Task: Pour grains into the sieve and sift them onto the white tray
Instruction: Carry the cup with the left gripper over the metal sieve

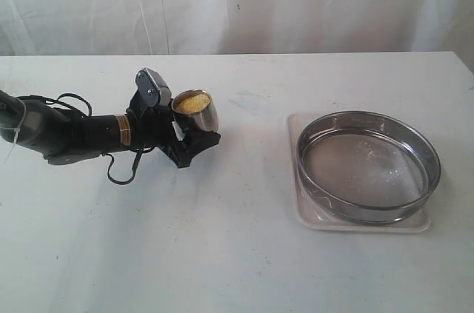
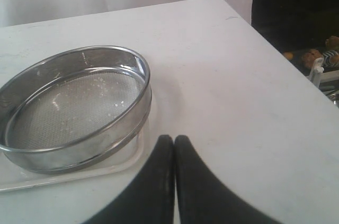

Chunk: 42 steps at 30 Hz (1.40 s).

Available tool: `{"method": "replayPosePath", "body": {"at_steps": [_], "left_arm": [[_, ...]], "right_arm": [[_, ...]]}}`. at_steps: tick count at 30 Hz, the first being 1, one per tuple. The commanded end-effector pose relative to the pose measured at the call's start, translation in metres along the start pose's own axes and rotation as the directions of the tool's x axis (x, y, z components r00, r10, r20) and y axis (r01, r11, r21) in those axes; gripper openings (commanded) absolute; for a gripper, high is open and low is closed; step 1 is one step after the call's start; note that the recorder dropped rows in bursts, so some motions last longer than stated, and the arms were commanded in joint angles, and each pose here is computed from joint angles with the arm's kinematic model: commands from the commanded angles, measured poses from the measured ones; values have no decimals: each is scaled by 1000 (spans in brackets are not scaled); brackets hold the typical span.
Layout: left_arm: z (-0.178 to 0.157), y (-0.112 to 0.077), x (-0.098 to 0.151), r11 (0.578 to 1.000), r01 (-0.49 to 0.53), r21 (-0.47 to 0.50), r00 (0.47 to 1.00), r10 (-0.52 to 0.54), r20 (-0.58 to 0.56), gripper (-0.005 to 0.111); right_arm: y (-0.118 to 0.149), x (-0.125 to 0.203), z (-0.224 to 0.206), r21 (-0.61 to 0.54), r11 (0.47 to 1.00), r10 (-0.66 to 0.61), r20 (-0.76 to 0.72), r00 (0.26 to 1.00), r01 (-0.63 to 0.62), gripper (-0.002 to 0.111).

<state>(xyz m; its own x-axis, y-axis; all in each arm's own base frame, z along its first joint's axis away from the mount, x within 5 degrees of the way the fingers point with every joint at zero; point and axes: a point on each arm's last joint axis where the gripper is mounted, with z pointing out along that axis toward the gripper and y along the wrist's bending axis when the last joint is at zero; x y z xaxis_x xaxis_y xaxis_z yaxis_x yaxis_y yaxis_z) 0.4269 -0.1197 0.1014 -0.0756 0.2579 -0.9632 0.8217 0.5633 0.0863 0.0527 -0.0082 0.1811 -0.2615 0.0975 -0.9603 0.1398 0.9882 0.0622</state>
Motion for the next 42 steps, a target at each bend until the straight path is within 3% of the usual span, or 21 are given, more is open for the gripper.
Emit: {"method": "replayPosePath", "body": {"at_steps": [1,15,28,37,42], "left_arm": [[-3,-4,-21,997,-55,51,997,52,61,0],[-16,-15,-70,988,-93,126,992,81,95,0],[7,-86,-129,936,-237,260,966,198,167,0],[39,-134,-145,923,-307,232,951,303,55,0],[53,-140,-169,928,-334,167,943,331,43,0]], "right_arm": [[0,-1,0,3,1000,-1,15,1000,1,0],[0,-1,0,3,1000,-1,15,1000,1,0],[0,-1,0,3,1000,-1,15,1000,1,0],[0,-1,0,3,1000,-1,15,1000,1,0],[0,-1,0,3,1000,-1,15,1000,1,0]]}}
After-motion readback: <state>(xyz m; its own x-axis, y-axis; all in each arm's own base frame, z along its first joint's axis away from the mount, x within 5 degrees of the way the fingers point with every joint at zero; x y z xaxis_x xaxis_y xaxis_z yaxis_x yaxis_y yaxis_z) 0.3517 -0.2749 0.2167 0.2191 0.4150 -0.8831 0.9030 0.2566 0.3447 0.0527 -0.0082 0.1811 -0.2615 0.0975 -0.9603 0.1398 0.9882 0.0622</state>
